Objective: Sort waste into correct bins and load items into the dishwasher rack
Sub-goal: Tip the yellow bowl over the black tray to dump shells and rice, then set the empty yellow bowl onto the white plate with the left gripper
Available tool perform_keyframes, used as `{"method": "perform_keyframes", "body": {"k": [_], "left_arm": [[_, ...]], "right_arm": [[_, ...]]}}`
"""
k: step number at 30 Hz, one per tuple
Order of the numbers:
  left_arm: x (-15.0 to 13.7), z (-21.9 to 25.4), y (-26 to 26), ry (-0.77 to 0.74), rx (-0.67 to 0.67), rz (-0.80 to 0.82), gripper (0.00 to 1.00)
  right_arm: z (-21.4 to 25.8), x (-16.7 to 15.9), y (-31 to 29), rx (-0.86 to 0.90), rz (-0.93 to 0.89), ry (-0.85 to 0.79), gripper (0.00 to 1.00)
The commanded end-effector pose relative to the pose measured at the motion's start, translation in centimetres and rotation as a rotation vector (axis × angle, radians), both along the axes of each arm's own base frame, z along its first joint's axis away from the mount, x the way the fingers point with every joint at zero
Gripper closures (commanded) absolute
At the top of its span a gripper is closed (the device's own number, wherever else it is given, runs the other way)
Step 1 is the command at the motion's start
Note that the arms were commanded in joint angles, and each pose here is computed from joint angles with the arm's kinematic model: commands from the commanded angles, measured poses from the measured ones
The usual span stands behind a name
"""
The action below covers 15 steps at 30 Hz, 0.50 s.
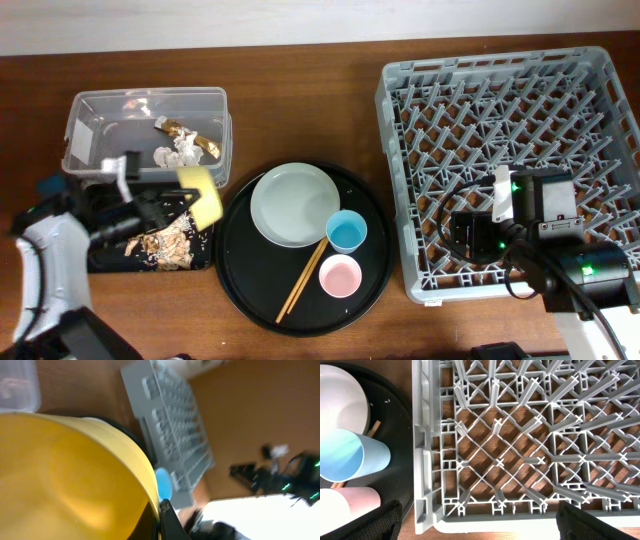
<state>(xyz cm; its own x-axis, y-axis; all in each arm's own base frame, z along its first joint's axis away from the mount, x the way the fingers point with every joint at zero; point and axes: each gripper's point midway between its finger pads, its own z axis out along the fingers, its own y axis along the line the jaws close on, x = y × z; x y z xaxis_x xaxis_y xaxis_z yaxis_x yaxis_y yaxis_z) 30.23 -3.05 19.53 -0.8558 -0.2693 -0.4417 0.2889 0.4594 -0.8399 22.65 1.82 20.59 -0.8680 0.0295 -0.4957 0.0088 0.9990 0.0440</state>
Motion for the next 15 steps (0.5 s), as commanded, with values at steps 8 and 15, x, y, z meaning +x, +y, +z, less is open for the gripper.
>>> {"method": "perform_keyframes", "body": {"k": [8,15], "left_arm": [[3.2,-7.1,-13.6,-0.161,0.889,-0.286,1.0],[2.2,-13.0,-16.8,-0.077,1.008,-0.366,0.97]], "right_arm": [[0.6,0.1,-0.1,0.006,-0.009,-0.012,0.01],[0.6,0.1,-0.1,0.006,-0.01,-0.011,0.01]]}}
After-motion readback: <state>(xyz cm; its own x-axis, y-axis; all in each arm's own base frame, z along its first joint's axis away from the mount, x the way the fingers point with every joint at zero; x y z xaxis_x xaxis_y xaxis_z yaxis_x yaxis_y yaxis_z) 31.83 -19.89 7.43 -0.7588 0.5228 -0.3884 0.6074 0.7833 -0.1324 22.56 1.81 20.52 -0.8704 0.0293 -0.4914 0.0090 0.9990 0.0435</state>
